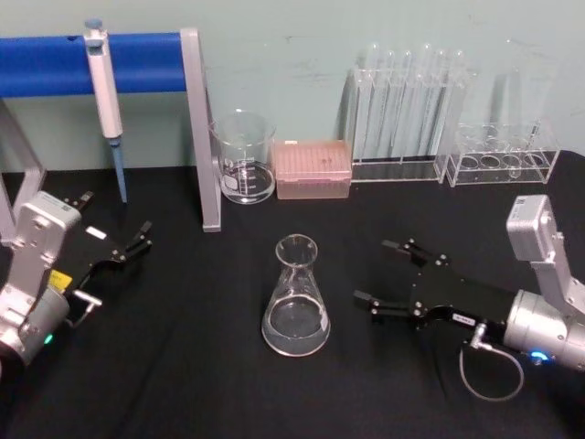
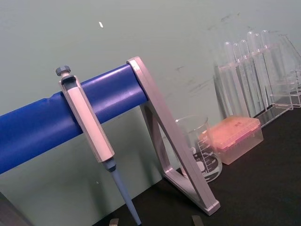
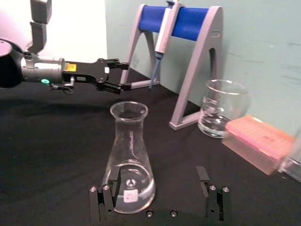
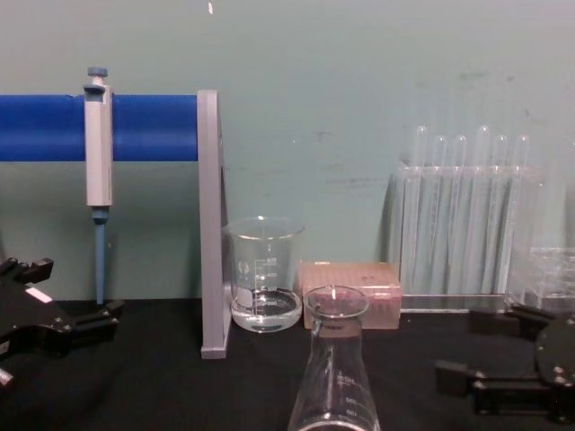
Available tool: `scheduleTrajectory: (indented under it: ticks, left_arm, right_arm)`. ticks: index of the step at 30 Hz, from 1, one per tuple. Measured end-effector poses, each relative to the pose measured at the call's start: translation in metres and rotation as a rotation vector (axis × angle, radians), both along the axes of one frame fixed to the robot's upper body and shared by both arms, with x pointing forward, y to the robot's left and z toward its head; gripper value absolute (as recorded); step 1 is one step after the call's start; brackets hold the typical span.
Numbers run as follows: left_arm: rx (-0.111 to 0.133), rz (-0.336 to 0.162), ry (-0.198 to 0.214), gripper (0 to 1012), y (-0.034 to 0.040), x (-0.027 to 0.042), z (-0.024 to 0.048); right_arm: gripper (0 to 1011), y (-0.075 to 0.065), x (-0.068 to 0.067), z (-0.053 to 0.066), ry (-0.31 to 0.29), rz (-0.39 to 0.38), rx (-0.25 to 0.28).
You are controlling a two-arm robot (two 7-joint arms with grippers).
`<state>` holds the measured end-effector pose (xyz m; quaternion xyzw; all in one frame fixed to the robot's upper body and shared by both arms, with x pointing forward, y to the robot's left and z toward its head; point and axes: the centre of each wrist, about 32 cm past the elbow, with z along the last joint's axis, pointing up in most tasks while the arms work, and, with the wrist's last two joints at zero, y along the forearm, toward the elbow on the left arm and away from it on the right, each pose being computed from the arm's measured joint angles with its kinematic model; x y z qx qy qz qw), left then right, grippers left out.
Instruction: Grasp the erlenmeyer flask with one hand, shake it three times, then place it back.
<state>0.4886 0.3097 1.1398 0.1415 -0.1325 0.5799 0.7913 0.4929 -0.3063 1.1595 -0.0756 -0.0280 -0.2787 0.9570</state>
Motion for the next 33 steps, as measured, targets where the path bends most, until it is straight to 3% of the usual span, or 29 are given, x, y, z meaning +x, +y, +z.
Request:
scheduleTrajectory:
  ticks: [8, 33]
  left_arm:
    - [0.0, 0.0, 0.0, 1001, 0.0, 0.0, 0.0]
    - [0.0, 0.0, 0.0, 1001, 0.0, 0.0, 0.0]
  right_arm:
    - [1000, 0.011, 0.01, -0.005, 0.02, 0.044, 0.025]
    - [1000, 0.037, 0.041, -0.007, 0.041, 0.137, 0.035]
